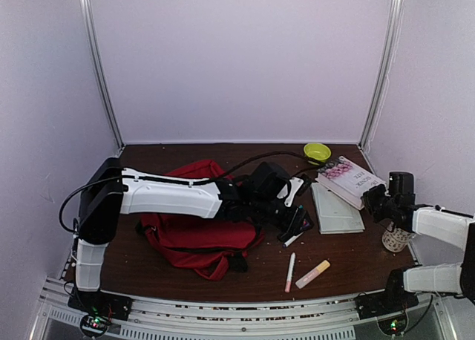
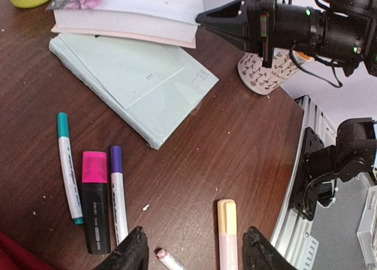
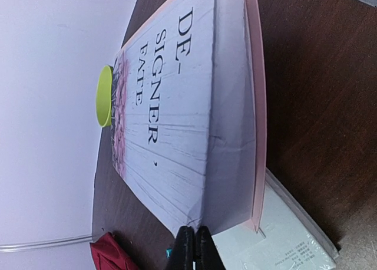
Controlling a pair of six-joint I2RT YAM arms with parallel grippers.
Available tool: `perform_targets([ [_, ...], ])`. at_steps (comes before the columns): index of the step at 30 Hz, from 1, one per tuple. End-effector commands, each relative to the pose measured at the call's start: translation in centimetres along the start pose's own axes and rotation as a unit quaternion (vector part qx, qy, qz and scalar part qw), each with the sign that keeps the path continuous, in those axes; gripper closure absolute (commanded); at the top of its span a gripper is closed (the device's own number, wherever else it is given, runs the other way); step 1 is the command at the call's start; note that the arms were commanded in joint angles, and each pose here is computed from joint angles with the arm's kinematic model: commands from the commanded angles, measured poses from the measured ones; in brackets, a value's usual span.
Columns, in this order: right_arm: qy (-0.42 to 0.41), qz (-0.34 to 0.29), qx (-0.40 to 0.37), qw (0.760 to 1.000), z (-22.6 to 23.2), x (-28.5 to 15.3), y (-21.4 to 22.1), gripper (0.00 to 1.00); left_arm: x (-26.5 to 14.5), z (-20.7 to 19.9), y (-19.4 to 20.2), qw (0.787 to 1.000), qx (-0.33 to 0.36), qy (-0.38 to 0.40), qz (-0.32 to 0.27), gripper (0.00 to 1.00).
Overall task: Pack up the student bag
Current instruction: Pick up the book from the corner of the board, then pass from the right arm to the left
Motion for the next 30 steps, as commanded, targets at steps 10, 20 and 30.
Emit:
perform_targets([
  [10, -0.072, 0.116, -0.107, 0.985, 1.0, -3.0, 4.7, 1.0, -4.4, -0.2, -1.8, 0.997, 0.037, -0.042, -0.059, 0.44],
  [20, -0.1, 0.203, -0.156, 0.961, 1.0, -4.7, 8.3, 1.0, -5.5, 1.0, -1.4, 0.993, 0.059, -0.081, -0.055, 0.44],
  [30, -0.066, 0.248, -0.222, 0.941, -1.1, -4.1, 9.8, 1.0, -6.2, 3.8, -2.3, 0.991, 0.047, -0.115, -0.054, 0.44],
])
Point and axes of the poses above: each gripper's point midway between its finger pads, its own x axis out along the fingers, its own z axis along the line the jaws close on, y = z × x, the point moved 6 cm from there along -x, back along the fingers, and after that the axes turned 6 degrees about -x, right-handed, at the moved point
